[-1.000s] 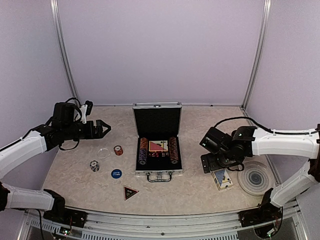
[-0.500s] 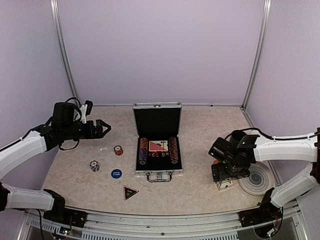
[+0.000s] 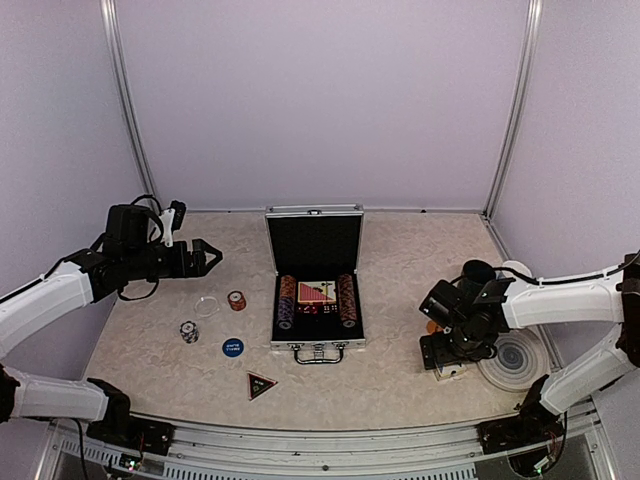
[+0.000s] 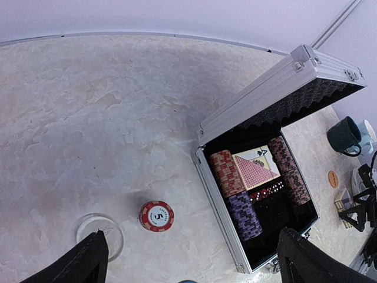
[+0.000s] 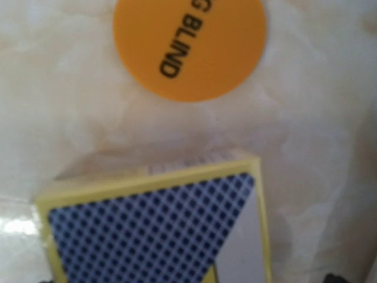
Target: Pack up texas hold em set
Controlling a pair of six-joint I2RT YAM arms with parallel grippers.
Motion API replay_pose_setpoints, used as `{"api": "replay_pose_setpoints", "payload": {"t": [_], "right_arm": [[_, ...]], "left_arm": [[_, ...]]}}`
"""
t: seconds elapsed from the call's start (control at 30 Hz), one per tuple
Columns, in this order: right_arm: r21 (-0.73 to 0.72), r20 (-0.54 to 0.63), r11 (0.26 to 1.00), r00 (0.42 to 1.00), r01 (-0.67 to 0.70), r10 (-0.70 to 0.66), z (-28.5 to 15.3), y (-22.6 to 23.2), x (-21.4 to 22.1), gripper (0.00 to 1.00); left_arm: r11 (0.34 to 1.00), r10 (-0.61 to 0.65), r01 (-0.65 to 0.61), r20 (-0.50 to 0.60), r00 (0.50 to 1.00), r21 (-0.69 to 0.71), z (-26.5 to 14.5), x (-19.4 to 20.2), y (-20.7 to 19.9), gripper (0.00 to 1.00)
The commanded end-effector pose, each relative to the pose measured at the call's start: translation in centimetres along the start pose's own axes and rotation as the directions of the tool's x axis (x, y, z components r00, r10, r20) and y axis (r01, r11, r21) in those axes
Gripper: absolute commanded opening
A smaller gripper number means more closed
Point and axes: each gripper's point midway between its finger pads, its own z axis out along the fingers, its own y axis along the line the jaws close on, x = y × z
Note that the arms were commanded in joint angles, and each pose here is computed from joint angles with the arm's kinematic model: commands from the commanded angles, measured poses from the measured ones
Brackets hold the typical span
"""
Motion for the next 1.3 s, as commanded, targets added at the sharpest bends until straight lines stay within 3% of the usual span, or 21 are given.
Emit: {"api": "replay_pose_setpoints", "payload": {"t": [0.0,0.3,0.67,0.97,1.27], "right_arm": [[-0.041,-0.006,0.999,1.0,0.007,-0.007,0.7,0.4,0.0,0.98],[-0.051,-0.021,0.998,0.999,0.029,-0.03,1.4,0.5,0.3,0.92],[-0.051,-0.01,0.998,0.999,0.044,-0.044,0.9,0.5,-0.2,0.65],[-0.066,0.05,0.995,0.996,0.08,-0.077,-1.8,2.1,-2.6,0.63],[-0.056,0.181,0.945,0.934,0.324,-0.309,-5.8,7.7,-6.8,0.64]], "left_arm": [[1.0,0.01,-0.01,0.025,1.0,0.015,-0.1,-0.8,-0.5,0.99],[1.0,0.009,-0.009,0.022,1.0,0.012,0.0,-0.7,-0.4,0.99],[1.0,0.007,-0.008,0.02,1.0,0.013,0.0,-0.7,-0.4,0.99],[1.0,0.006,-0.006,0.021,1.0,0.012,0.1,-0.7,-0.4,0.99],[1.0,0.007,-0.008,0.022,1.0,0.014,0.0,-0.8,-0.4,0.99]]}}
